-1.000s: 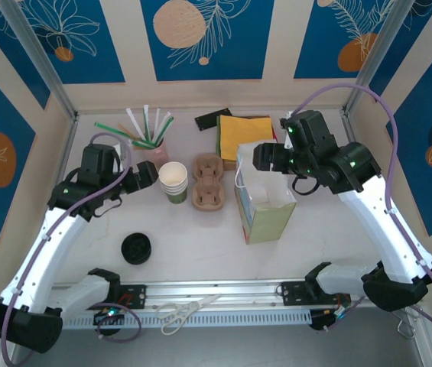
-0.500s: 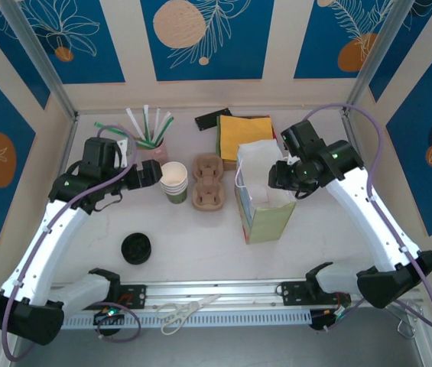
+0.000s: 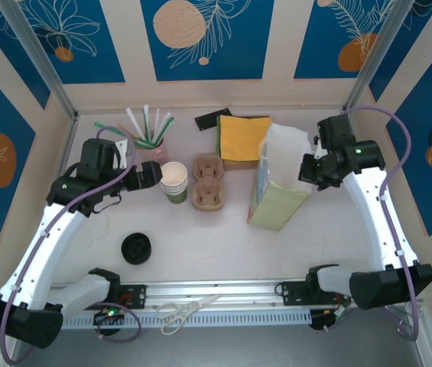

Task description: Pack the takeout coffee

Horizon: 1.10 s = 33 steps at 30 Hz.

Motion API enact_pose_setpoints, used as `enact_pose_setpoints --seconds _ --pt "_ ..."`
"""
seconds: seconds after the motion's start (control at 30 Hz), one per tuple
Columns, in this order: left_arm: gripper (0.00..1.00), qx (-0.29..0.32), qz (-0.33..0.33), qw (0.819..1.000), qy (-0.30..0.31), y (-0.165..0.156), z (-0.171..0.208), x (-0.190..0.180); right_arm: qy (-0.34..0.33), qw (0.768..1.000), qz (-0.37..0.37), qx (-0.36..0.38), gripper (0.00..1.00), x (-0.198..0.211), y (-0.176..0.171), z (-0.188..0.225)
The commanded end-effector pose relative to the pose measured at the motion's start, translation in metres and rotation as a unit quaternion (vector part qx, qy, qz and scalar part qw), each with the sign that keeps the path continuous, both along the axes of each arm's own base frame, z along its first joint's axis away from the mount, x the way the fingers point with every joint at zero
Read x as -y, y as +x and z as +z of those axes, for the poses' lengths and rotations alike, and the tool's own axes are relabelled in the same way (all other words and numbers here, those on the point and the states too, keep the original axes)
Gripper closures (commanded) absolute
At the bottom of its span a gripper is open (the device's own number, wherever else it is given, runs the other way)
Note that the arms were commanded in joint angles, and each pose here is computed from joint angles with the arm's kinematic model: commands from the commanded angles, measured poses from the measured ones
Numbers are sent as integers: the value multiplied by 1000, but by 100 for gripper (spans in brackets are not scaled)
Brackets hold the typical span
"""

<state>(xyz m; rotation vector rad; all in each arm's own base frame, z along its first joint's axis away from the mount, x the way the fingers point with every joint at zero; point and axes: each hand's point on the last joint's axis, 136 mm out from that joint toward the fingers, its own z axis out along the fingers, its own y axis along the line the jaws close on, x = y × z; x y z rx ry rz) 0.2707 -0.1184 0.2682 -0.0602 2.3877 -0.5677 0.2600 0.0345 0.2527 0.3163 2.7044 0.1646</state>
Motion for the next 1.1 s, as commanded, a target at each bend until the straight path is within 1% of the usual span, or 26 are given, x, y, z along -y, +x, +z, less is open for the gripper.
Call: enact_pose_setpoints --seconds 0.0,0.13,0.23,0.43,0.6,0.7,0.8,0.87,0.93,0.97,1.07 --pt "0 6 -20 1000 7 -6 -1 3 -7 1000 7 20 100 13 -3 14" --pt "0 6 -22 1000 7 -5 -2 4 -34 999 -19 35 100 35 1 21" --pt "0 1 -26 1000 5 -3 -5 7 -36 997 -35 51 100 44 12 26" --pt "0 0 -29 1000 6 2 -6 9 1 995 -34 99 100 48 53 34" --pt "0 -4 -28 1000 8 5 -9 10 36 991 -24 123 100 50 94 43" --pt "0 -3 -24 1000 9 6 -9 9 50 992 -28 116 100 57 121 41" --pt "0 -4 -22 1000 11 7 -9 9 84 990 -41 101 100 67 148 36" --pt "0 -5 -20 1000 12 6 -9 8 105 989 -51 90 100 75 161 30" --pt "0 -6 -17 1000 14 6 -9 7 112 989 -65 73 100 84 171 21" --pt "0 -7 -15 1000 16 6 -10 6 114 989 -69 68 99 88 174 17" --pt "0 -7 -11 1000 17 4 -10 4 118 988 -78 61 70 92 178 11"
